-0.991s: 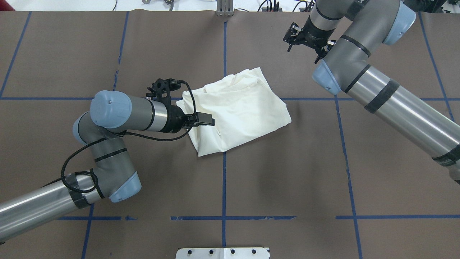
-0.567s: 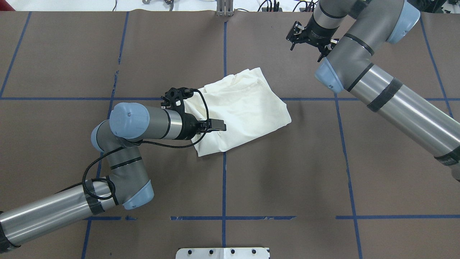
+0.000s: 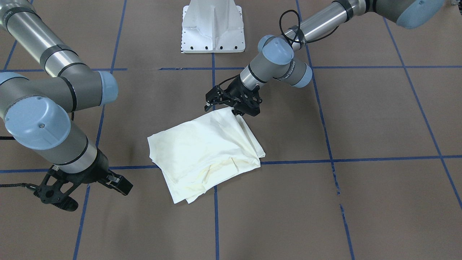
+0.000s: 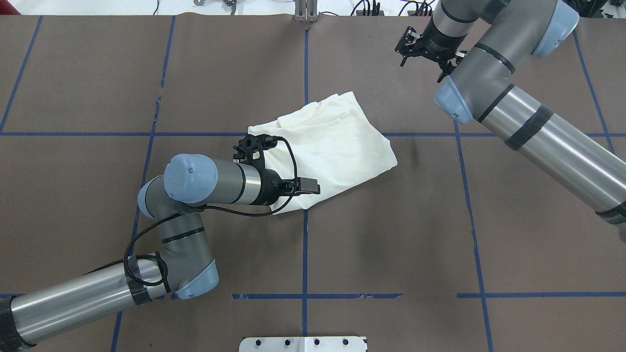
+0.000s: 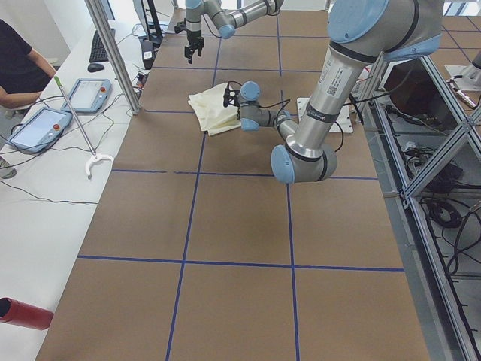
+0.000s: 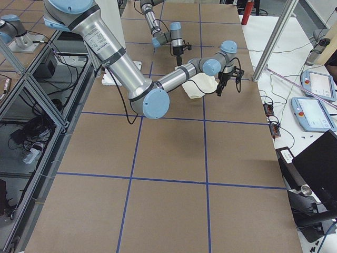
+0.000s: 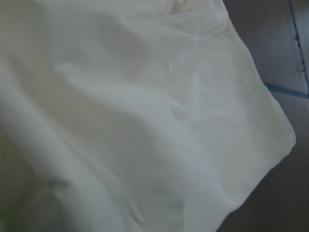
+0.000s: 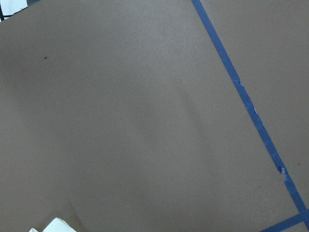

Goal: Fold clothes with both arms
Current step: 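Press and push the folded shirt's side edge with the left gripper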

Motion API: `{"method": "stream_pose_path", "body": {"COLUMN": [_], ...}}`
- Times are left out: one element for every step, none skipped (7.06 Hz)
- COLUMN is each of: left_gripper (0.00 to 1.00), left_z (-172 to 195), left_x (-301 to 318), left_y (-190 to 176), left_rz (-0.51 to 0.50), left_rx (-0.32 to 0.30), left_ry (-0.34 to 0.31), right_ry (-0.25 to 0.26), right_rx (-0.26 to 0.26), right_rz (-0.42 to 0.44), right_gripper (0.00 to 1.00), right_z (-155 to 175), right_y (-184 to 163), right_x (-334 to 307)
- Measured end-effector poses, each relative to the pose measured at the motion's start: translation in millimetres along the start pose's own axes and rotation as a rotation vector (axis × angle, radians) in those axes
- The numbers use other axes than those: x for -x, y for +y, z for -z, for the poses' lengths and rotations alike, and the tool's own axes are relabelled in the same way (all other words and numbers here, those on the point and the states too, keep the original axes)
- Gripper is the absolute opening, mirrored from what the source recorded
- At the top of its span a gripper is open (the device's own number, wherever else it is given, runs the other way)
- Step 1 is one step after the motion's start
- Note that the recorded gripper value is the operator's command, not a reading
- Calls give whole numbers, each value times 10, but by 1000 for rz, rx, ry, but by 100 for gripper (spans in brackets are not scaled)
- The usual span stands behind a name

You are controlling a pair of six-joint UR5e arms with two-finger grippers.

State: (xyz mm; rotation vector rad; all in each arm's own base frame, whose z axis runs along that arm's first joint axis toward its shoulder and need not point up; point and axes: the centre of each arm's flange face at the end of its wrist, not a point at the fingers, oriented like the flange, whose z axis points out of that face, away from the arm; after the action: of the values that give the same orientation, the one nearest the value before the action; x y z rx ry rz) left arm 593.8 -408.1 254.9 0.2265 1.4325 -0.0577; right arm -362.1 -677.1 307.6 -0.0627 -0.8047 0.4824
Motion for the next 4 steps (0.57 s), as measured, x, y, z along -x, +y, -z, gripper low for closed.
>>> {"method": "stream_pose_path", "body": {"left_gripper": [100, 100, 100, 100], "left_z": [28, 102, 233, 393], "left_x": [-44, -50, -70, -101], "left_y": [133, 258, 372, 449], "left_rz": [-6, -11, -18, -24], "left_rx": [19, 53, 103, 137], "left_ry": [15, 31, 55, 80], "right_ry": [-1, -2, -2, -2], "right_rx": [-4, -8, -10, -12], "right_rz": [6, 10, 14, 16], "right_gripper": [100, 100, 100, 100], "right_z": [26, 52, 64, 73], "right_y": [-42, -84, -109, -130], "right_x": [-21, -42, -60, -82]}}
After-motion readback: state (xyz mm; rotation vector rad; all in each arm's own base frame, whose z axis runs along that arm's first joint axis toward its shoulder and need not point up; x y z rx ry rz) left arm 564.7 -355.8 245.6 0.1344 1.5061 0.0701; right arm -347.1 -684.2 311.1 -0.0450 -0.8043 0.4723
